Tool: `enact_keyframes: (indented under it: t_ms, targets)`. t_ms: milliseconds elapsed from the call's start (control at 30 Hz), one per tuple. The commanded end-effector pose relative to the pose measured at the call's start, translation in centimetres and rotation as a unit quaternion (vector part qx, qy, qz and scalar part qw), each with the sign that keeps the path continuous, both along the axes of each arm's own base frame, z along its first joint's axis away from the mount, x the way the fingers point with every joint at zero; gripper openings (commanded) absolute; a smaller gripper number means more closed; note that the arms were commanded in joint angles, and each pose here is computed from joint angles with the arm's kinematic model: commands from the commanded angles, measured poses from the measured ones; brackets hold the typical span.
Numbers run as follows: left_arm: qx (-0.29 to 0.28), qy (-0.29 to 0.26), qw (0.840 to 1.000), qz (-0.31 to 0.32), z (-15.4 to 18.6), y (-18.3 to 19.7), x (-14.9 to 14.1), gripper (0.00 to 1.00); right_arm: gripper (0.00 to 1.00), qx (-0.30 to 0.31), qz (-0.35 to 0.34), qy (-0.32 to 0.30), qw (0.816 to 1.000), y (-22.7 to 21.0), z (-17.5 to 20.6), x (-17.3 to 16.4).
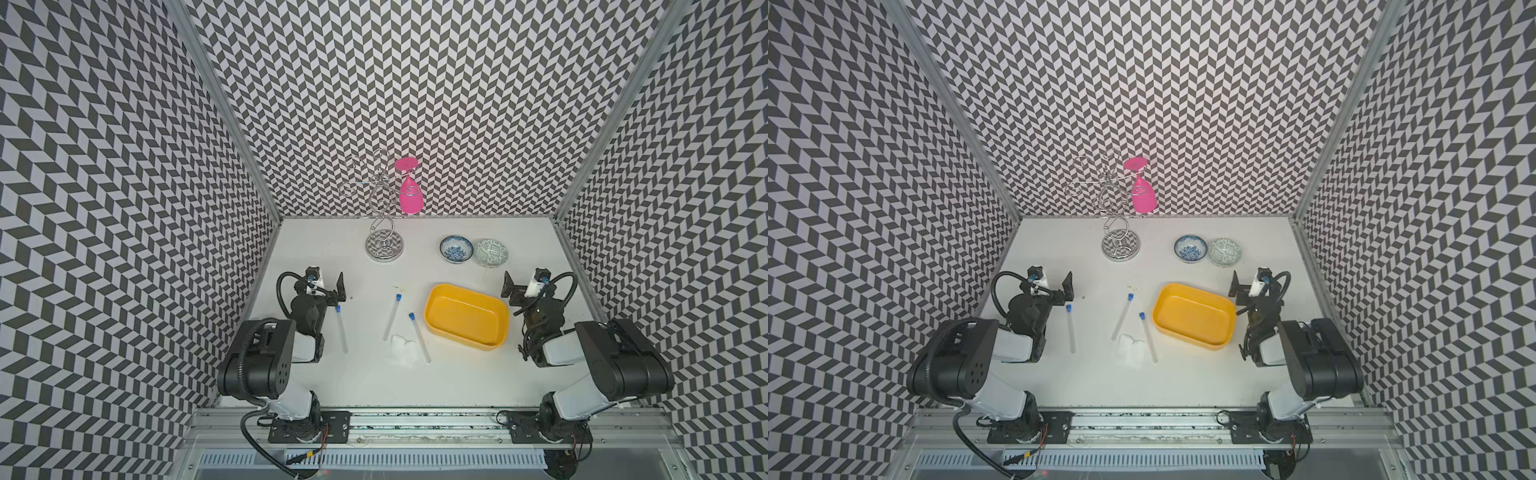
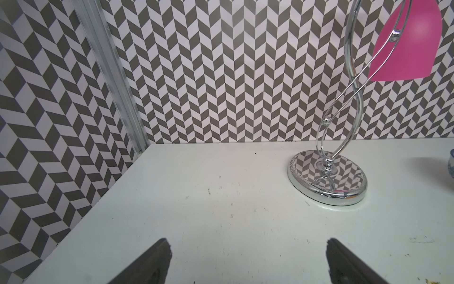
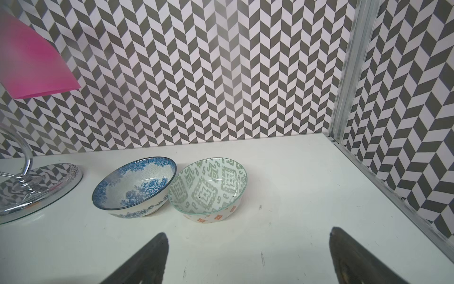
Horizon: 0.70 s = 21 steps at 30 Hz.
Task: Wipe the exteriors of test tubes
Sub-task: Adjust the storage box at the center of the board.
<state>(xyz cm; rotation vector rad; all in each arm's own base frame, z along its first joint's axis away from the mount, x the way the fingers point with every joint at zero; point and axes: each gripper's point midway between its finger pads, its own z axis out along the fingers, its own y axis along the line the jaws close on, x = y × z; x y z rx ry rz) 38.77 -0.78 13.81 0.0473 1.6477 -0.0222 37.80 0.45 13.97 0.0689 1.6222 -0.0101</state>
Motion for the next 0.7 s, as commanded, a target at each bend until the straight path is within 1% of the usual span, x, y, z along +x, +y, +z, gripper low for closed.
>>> enact_keyframes:
  t_ms: [0, 667]
  targets:
    - [-0.001, -0.011, 1.000, 0.002, 0.71, 0.05, -0.04, 1.00, 1.00, -0.004, 0.001, -0.034, 0.999, -0.08, 1.77, 0.36]
    - [-0.005, -0.012, 1.000, -0.003, 0.72, 0.13, -0.03, 1.00, 1.00, -0.005, 0.004, -0.030, 1.000, -0.01, 1.70, 0.41]
